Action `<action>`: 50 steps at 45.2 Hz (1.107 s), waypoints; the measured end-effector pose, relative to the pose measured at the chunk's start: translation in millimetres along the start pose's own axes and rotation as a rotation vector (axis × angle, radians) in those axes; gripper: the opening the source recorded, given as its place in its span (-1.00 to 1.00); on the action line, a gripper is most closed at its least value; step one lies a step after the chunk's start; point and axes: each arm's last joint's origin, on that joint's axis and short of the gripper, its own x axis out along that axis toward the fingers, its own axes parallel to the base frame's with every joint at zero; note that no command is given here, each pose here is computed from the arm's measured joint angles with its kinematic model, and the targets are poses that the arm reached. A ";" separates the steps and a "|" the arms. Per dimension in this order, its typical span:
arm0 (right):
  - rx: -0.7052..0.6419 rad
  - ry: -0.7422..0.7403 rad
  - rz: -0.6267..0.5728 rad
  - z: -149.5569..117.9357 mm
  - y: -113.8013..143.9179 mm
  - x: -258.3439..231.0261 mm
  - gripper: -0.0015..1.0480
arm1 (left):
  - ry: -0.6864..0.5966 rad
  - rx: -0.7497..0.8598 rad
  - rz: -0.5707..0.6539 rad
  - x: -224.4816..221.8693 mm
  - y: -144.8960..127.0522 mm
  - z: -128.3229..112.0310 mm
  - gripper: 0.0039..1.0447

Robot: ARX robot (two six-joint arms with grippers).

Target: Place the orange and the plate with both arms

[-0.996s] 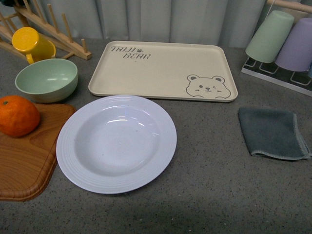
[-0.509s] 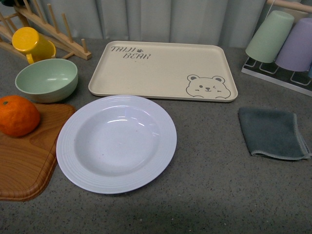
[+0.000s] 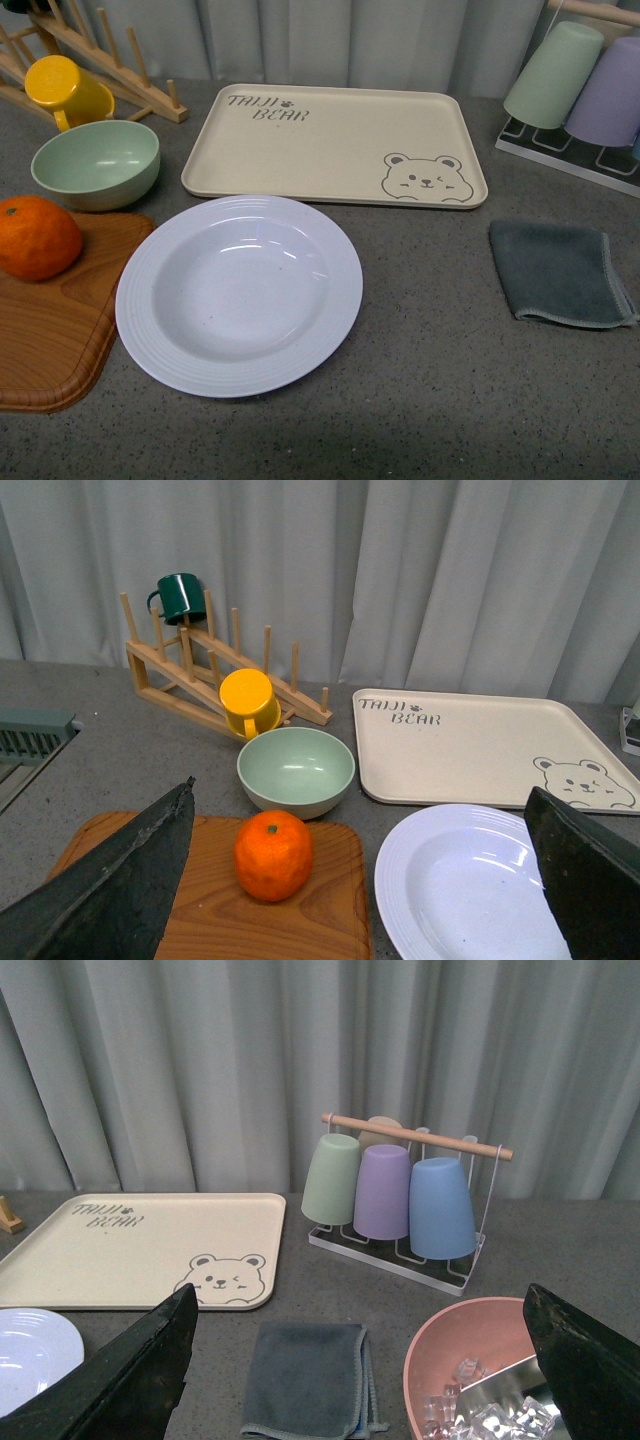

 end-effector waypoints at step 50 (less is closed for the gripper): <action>0.000 0.000 0.000 0.0 0.0 0.0 0.82 | 0.000 0.000 0.000 0.0 0.0 0.0 0.88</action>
